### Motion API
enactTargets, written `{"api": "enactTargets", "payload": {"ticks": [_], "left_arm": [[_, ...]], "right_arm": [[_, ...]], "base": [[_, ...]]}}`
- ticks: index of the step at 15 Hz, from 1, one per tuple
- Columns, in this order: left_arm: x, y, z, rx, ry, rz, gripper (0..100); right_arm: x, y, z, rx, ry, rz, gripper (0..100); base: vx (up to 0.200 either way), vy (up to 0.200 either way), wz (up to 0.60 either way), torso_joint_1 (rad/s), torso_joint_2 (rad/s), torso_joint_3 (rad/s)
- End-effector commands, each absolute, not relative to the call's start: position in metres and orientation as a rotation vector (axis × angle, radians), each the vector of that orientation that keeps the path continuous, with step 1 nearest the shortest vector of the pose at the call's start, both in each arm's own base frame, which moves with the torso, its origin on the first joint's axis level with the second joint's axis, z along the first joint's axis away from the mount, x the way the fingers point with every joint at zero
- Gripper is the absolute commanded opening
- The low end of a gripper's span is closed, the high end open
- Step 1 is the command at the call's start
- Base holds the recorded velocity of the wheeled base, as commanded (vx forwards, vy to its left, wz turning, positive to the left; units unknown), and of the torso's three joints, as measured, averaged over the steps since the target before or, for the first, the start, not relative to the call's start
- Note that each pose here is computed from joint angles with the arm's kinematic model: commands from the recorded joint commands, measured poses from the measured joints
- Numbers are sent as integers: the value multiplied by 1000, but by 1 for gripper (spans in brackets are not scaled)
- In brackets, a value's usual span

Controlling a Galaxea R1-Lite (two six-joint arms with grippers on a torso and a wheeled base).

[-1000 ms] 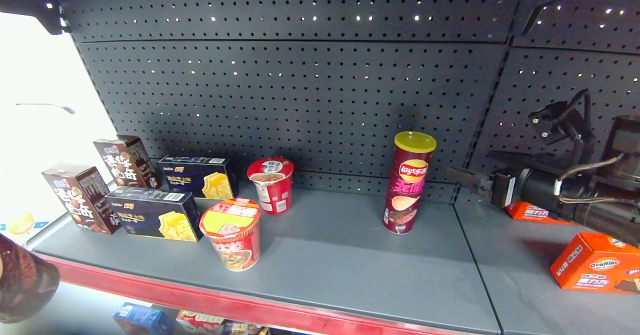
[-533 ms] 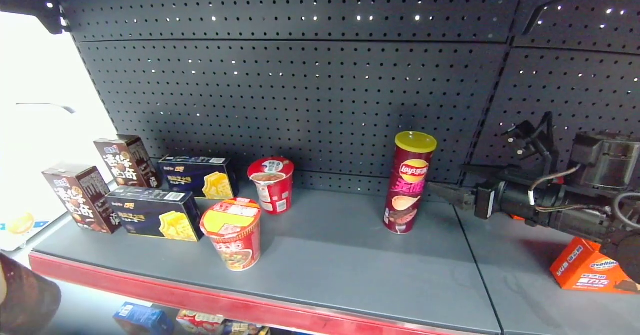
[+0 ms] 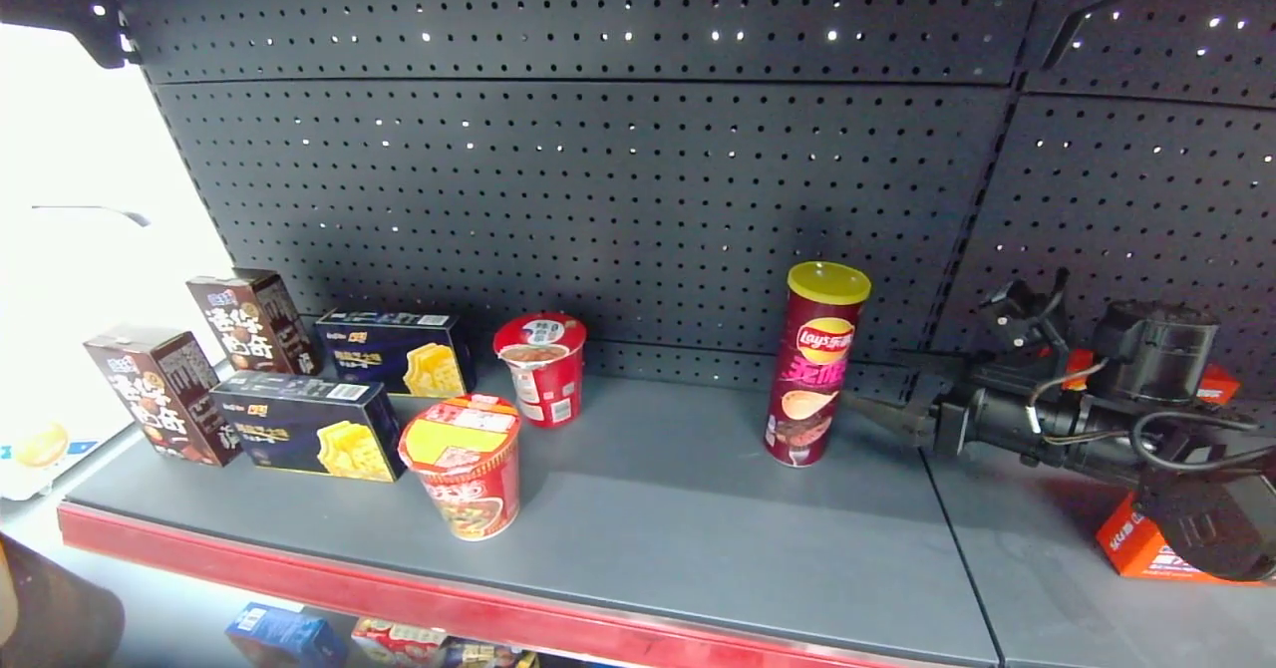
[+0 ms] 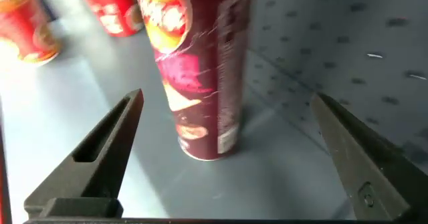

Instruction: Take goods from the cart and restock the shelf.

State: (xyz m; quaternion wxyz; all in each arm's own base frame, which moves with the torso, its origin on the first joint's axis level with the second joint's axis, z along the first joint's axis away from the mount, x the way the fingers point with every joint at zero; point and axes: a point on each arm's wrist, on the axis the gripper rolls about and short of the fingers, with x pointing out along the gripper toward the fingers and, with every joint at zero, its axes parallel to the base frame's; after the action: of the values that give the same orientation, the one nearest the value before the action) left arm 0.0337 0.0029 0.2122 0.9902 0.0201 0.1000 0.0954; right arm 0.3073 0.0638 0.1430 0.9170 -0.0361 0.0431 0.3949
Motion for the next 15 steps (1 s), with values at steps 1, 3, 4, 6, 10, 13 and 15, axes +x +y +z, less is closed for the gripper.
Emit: {"api": "enactTargets", "payload": {"ticks": [1,3,4,6,10,13,15], "left_arm": [[33,3,211,40,201,192,0],[33,3,210,41,205,192,0],[34,3,208,43,213,191,0],[34,3,204,46,226,194,0],[35,3,197,43,249,195,0],[34,3,192,28,256,202,0],[33,3,192,27,255,202,0]], "right_arm": [[321,60,119,-70,129,830,100],[324,63,116,-70,130,839,100],[325,65,114,-69,134,842,100],[328,67,110,-67,142,847,100],[335,77,109,-71,132,873,100],[337,87,102,-71,146,901,100],[341,91,96,-70,155,909,100]], "base": [[0,0,0,0,0,0],[0,0,0,0,0,0],[0,0,0,0,0,0],[0,0,0,0,0,0],[0,0,0,0,0,0],[0,0,0,0,0,0],[0,0,0,0,0,0]]}}
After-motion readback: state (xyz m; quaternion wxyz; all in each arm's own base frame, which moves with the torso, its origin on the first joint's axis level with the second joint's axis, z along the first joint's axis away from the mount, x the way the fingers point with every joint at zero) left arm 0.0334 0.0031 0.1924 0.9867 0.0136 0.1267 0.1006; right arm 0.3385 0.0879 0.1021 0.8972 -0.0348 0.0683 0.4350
